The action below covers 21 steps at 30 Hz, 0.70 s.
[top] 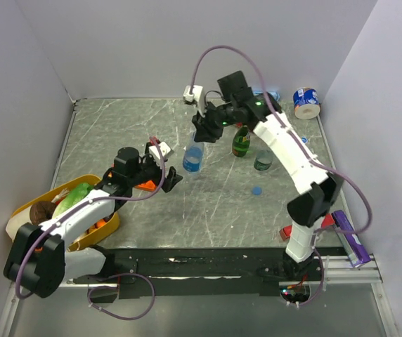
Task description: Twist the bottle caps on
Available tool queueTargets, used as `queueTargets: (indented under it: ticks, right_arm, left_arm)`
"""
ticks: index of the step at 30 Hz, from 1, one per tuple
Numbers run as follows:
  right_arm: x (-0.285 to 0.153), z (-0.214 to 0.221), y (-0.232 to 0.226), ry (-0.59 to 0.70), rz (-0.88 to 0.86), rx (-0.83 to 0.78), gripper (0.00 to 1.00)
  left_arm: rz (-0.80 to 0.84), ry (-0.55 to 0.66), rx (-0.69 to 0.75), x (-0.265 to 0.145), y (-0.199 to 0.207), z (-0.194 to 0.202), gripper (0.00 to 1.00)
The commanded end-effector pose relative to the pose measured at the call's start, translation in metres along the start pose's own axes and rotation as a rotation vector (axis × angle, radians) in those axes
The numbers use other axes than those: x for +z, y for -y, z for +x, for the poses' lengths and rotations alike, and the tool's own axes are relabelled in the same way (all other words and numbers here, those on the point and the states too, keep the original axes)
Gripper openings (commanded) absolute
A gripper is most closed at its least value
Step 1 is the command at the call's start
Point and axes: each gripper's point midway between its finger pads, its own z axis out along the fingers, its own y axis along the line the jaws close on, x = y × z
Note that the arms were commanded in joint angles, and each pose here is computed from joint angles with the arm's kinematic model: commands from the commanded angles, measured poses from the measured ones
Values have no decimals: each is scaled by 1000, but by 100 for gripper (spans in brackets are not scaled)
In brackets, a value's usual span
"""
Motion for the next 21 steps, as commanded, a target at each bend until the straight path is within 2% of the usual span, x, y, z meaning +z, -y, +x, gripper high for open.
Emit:
queueTargets:
  ticks: [1, 9, 19, 21]
  right_arm:
    - [-43, -35, -39, 132, -81, -116, 8]
    - [-52, -41, -66, 178, -201, -126, 7]
    - [-51, -39, -64, 170, -194, -107, 7]
    - [-48, -36, -63, 161, -193, -102, 8]
  left_arm:
    - [93, 130, 119, 11, 15, -30, 96]
    - [196, 173, 110, 30, 38, -40, 96]
    - [319, 192, 93, 35, 61, -43, 99]
    - [343, 196, 97, 34, 65, -45, 94]
